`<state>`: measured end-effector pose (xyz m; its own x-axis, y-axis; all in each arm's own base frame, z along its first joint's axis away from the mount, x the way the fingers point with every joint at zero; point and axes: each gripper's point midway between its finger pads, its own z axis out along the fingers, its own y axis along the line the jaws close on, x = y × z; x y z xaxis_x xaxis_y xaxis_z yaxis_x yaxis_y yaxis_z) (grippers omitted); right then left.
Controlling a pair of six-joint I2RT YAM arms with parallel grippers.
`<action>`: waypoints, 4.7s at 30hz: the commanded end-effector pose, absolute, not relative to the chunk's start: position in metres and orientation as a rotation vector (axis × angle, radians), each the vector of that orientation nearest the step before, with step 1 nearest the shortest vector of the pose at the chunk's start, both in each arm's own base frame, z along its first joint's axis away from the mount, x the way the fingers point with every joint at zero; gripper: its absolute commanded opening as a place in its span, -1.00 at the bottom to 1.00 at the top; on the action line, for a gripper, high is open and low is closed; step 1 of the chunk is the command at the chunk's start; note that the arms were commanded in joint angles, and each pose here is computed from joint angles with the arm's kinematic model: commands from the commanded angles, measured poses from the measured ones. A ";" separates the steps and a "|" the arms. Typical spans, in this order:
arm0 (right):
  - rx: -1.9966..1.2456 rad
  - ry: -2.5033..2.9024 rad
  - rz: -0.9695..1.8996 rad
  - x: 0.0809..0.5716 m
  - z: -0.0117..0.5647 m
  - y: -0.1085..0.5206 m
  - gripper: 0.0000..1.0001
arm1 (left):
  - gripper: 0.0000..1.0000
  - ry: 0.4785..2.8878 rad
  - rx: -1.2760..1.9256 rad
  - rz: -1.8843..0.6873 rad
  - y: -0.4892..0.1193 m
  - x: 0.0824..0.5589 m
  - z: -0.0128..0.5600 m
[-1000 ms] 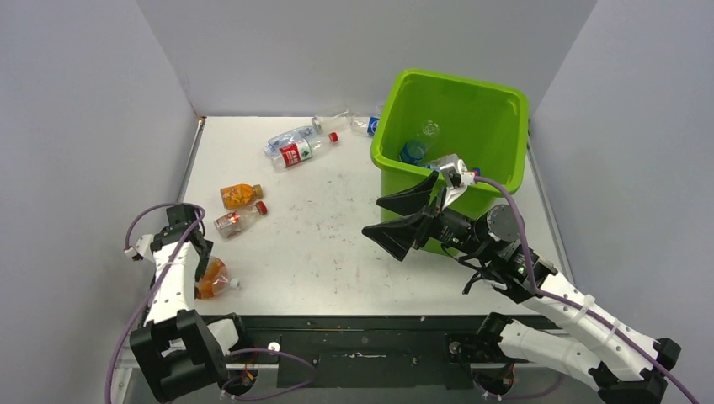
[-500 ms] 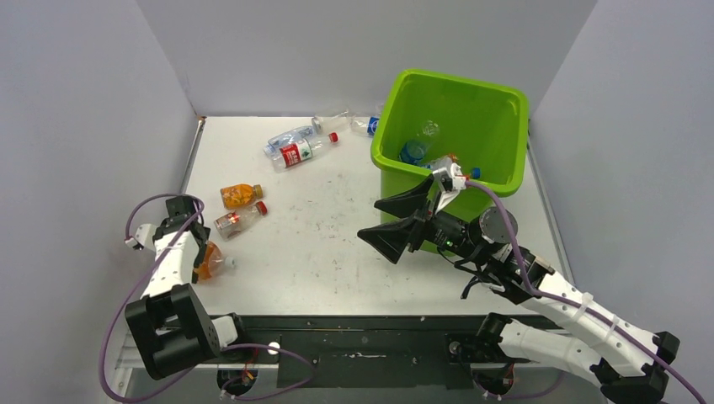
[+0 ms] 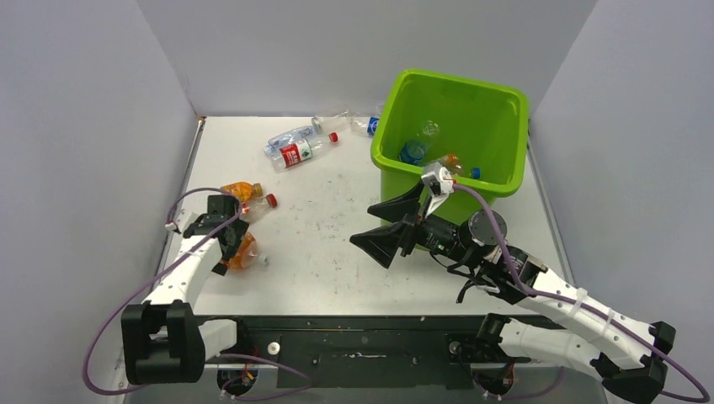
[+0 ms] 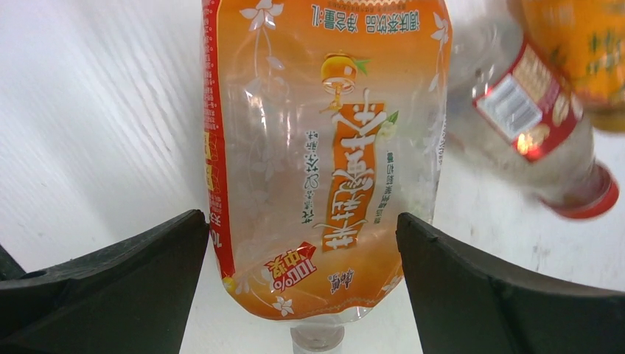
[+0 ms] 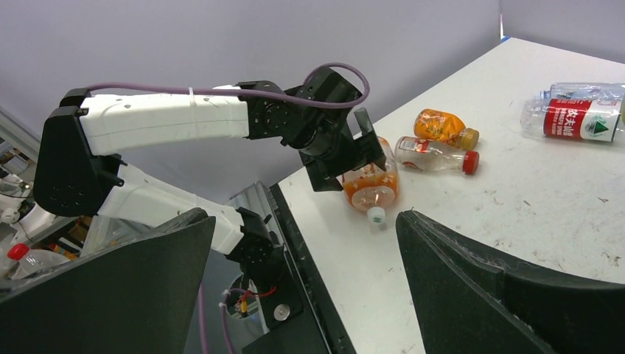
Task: Put the plastic bottles in the bin
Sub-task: Move the plastic bottle to the corner of the board, then pick up the plastic bottle at the center of the board, then place the plastic bottle in the trash bin.
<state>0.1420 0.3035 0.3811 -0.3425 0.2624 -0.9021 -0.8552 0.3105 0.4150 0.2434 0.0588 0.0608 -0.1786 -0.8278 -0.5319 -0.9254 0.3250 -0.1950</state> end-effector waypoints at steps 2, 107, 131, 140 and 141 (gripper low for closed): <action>-0.546 1.401 1.278 0.138 0.410 0.296 0.99 | 0.96 2.186 -1.433 0.181 0.010 0.229 0.056; -0.471 1.347 1.097 0.169 0.482 0.307 0.79 | -1.00 0.918 0.804 -0.676 -0.233 0.143 0.369; -0.605 1.392 1.154 0.147 0.500 0.313 -0.26 | 0.93 0.946 0.581 -0.679 -0.207 0.153 0.390; -0.282 1.248 0.760 0.194 0.597 0.224 -0.28 | 0.92 1.018 0.299 -0.481 -0.160 0.190 0.392; -0.237 1.251 0.689 0.203 0.602 0.213 -0.29 | 0.92 1.027 0.274 -0.455 -0.155 0.193 0.392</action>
